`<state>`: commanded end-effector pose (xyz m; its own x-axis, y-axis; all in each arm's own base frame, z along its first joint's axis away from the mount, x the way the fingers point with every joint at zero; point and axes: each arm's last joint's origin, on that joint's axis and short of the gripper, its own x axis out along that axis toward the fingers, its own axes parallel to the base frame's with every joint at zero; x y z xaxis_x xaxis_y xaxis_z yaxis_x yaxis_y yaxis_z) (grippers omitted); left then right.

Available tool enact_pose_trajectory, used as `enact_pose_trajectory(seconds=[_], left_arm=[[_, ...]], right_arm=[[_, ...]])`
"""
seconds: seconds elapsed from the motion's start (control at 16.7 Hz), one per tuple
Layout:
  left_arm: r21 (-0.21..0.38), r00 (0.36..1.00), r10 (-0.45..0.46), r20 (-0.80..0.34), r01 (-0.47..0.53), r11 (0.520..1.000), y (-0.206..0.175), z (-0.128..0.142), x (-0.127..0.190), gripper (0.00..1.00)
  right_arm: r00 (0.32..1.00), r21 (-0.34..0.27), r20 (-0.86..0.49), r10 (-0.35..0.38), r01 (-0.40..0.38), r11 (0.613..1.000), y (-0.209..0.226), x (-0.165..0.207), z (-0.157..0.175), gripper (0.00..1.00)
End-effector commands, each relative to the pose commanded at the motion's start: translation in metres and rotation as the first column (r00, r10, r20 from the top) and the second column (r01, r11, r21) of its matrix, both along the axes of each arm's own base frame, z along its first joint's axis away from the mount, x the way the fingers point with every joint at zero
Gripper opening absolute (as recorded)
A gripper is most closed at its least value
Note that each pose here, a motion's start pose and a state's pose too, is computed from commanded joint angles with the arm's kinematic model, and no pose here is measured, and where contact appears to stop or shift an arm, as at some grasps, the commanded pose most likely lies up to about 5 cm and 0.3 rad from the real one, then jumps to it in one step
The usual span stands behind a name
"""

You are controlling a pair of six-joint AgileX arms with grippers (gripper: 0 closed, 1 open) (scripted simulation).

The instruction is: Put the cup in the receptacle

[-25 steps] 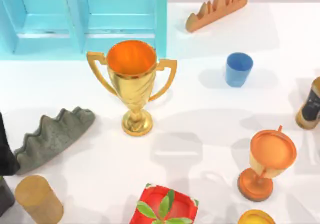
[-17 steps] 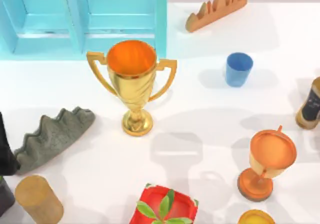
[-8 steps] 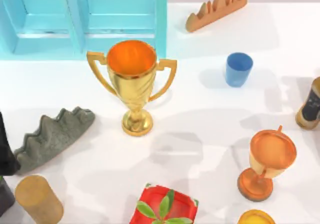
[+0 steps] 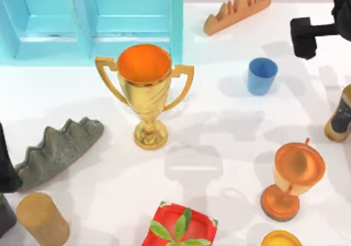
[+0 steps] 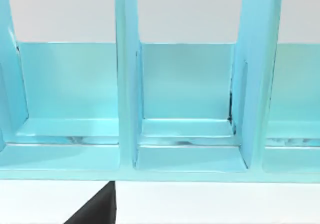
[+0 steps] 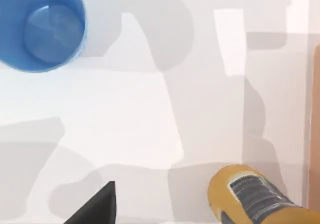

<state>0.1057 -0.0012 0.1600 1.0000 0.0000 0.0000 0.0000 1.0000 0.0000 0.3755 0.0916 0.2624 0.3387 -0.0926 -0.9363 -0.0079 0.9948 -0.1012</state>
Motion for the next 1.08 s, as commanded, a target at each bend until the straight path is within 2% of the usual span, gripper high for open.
enact_pose_trajectory(seconds=[0.18, 0.36, 0.78, 1.08], left_arm=[[0.0, 1.0, 0.0, 0.0, 0.0, 1.0, 0.0, 0.0, 0.0, 1.0], [0.0, 1.0, 0.0, 0.0, 0.0, 1.0, 0.0, 0.0, 0.0, 1.0], [0.0, 1.0, 0.0, 0.0, 0.0, 1.0, 0.0, 0.0, 0.0, 1.0], [0.0, 1.0, 0.0, 0.0, 0.0, 1.0, 0.0, 0.0, 0.0, 1.0]], right_arm=[[0.992, -0.017, -0.128, -0.001, -0.001, 1.0, 0.031, 0.036, -0.023, 1.0], [0.984, 0.001, -0.18, -0.007, 0.007, 1.0, 0.061, 0.058, -0.036, 1.0], [0.989, 0.095, -0.148, -0.017, 0.032, 0.995, 0.1, 0.075, -0.032, 1.0], [0.989, 0.099, -0.145, -0.018, 0.032, 0.995, 0.101, 0.075, -0.031, 1.0]])
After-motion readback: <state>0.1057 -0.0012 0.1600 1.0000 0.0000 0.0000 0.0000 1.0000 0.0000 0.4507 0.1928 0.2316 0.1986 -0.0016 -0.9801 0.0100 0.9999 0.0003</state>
